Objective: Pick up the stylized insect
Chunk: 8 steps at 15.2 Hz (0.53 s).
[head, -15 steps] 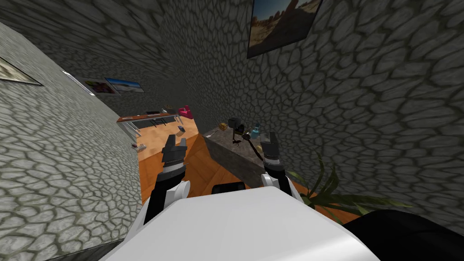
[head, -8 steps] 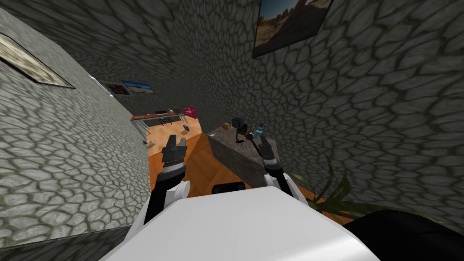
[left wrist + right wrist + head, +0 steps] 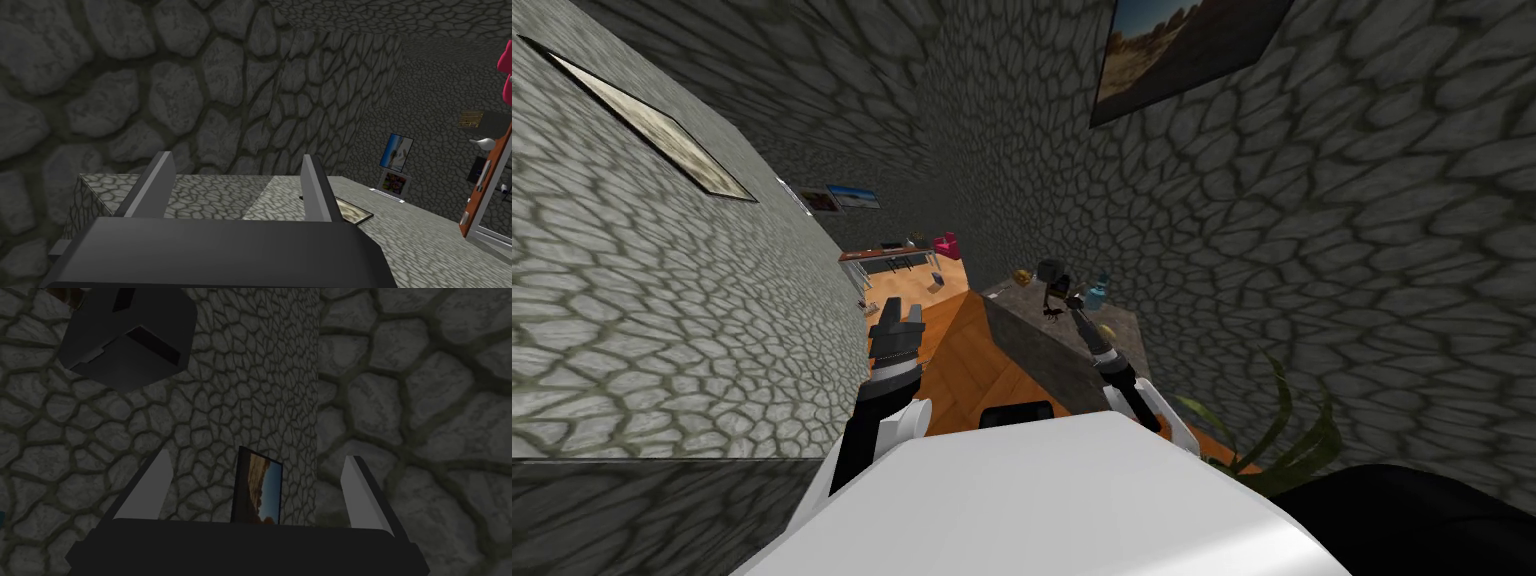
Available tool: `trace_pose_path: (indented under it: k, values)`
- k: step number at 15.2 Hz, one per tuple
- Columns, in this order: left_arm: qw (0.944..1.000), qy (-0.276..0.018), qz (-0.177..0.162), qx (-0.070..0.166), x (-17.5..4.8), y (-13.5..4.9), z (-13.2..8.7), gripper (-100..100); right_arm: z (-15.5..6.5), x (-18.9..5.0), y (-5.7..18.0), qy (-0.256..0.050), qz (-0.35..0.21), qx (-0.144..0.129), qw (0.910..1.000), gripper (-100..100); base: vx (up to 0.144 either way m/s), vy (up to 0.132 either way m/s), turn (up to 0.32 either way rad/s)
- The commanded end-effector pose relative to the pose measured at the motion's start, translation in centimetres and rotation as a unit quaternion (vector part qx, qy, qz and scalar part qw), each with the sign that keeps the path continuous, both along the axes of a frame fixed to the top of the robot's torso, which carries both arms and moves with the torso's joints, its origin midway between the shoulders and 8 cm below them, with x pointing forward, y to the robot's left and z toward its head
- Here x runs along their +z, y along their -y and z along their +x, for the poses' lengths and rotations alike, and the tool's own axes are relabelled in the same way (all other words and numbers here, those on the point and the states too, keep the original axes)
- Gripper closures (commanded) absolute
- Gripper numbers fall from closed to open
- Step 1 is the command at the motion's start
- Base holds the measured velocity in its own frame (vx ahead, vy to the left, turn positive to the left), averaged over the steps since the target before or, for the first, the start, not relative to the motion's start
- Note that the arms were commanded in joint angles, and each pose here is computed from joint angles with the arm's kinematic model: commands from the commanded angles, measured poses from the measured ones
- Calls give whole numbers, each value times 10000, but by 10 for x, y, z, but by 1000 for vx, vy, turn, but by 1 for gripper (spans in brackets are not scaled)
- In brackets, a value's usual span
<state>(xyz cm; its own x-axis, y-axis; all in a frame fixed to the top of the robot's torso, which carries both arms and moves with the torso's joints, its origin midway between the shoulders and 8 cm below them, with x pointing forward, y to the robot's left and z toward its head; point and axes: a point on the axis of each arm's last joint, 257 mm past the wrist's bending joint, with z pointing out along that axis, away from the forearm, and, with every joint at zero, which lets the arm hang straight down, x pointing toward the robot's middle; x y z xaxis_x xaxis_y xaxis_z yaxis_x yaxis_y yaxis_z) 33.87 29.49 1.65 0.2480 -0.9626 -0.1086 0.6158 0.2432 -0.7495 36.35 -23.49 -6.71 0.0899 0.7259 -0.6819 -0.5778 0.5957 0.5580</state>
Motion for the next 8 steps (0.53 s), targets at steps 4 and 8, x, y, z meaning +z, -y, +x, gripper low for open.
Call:
trace_pose_path:
  k: [4,8]
  values:
    - [10000,0,0,0,0,0,0,0,16,-47,19,-378,-1111,-192,9929,-100,-26,67,132]
    - [10000,0,0,0,0,0,0,0,22,-74,31,-583,-1698,-291,9833,-100,-21,71,161]
